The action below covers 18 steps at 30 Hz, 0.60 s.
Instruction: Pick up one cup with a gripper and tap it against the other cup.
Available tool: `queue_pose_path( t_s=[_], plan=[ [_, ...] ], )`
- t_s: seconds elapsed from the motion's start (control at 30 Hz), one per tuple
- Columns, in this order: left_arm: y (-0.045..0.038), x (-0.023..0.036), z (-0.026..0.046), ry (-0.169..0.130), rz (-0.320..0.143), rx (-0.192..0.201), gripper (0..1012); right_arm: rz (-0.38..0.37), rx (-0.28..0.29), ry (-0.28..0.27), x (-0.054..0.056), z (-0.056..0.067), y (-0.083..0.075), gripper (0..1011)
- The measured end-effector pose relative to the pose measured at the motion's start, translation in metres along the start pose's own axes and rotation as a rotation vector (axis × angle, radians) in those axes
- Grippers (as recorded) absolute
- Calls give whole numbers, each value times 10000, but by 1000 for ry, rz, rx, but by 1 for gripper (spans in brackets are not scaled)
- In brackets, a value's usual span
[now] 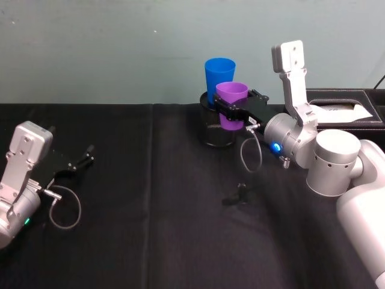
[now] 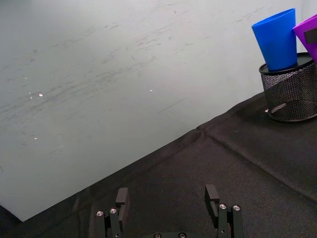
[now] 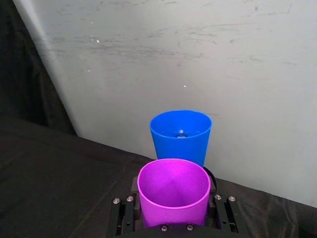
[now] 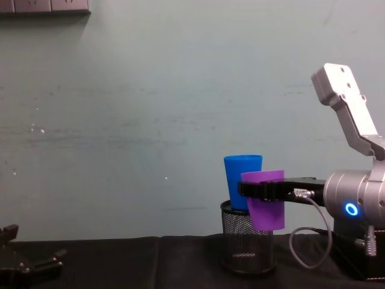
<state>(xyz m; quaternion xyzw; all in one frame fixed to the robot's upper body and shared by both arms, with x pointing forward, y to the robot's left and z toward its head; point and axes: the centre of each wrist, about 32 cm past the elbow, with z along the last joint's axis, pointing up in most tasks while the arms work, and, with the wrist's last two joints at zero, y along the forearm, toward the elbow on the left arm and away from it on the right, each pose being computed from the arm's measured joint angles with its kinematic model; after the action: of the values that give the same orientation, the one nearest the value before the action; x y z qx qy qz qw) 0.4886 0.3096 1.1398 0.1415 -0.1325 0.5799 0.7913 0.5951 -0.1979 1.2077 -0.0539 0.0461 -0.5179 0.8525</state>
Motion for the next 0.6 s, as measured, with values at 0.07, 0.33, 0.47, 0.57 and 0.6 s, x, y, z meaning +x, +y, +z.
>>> queue_pose_path(
  t_s=[0.07, 0.33, 0.47, 0.57, 0.6],
  plan=[
    [0, 0, 0, 0, 0, 0, 1000, 0, 0, 0, 0, 0, 0, 723],
    [0, 0, 0, 0, 0, 0, 1000, 0, 0, 0, 0, 0, 0, 723],
    [0, 0, 0, 0, 0, 0, 1000, 0, 0, 0, 0, 0, 0, 722],
    [0, 0, 0, 0, 0, 0, 1000, 0, 0, 0, 0, 0, 0, 723],
    [0, 0, 0, 0, 0, 0, 1000, 0, 0, 0, 0, 0, 0, 723]
  ],
)
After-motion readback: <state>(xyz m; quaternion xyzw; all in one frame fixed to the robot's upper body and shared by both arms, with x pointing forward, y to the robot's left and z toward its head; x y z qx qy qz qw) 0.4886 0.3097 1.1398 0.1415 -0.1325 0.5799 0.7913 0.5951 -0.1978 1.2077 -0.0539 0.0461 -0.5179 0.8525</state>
